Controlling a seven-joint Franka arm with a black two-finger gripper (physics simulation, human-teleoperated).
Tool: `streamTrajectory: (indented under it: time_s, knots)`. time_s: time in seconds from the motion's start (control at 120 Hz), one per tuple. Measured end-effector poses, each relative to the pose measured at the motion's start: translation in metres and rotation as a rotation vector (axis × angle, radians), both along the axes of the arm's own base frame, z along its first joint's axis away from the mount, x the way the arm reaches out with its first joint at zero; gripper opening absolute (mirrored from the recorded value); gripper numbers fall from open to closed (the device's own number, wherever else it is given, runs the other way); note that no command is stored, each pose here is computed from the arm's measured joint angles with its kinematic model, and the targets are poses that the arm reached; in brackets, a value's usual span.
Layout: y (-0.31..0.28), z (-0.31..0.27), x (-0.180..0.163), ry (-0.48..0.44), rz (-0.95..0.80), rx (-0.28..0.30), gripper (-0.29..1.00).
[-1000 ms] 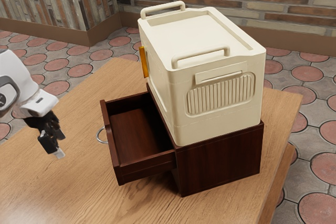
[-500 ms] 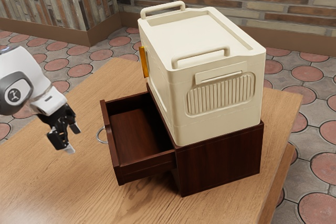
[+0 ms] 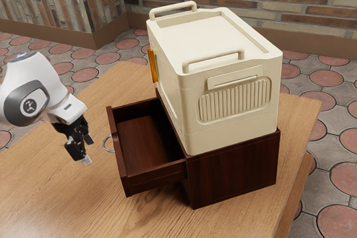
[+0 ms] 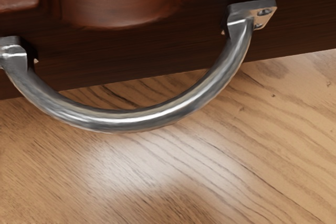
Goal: Push the drawer handle with one arm to close the drawer
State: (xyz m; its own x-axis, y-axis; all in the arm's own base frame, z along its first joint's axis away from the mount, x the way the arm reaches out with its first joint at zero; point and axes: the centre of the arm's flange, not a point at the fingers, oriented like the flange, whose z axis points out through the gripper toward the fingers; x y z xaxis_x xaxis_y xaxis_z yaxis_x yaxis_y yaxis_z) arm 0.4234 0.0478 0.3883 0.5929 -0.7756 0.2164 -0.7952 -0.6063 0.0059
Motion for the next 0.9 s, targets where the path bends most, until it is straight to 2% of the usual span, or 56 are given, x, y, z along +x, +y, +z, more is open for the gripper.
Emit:
streamTrajectory:
  time_s: [0.142,0.292,0.517,0.9]
  knots:
    - [0.000,0.000,0.017,0.000,0.038,0.021,0.22]
    - [-0.018,0.001,0.025,-0.010,0.032,0.022,0.04]
    - [-0.028,0.002,0.032,-0.013,0.050,0.019,-0.05]
    - [-0.052,0.009,0.051,-0.021,0.058,0.009,-0.08]
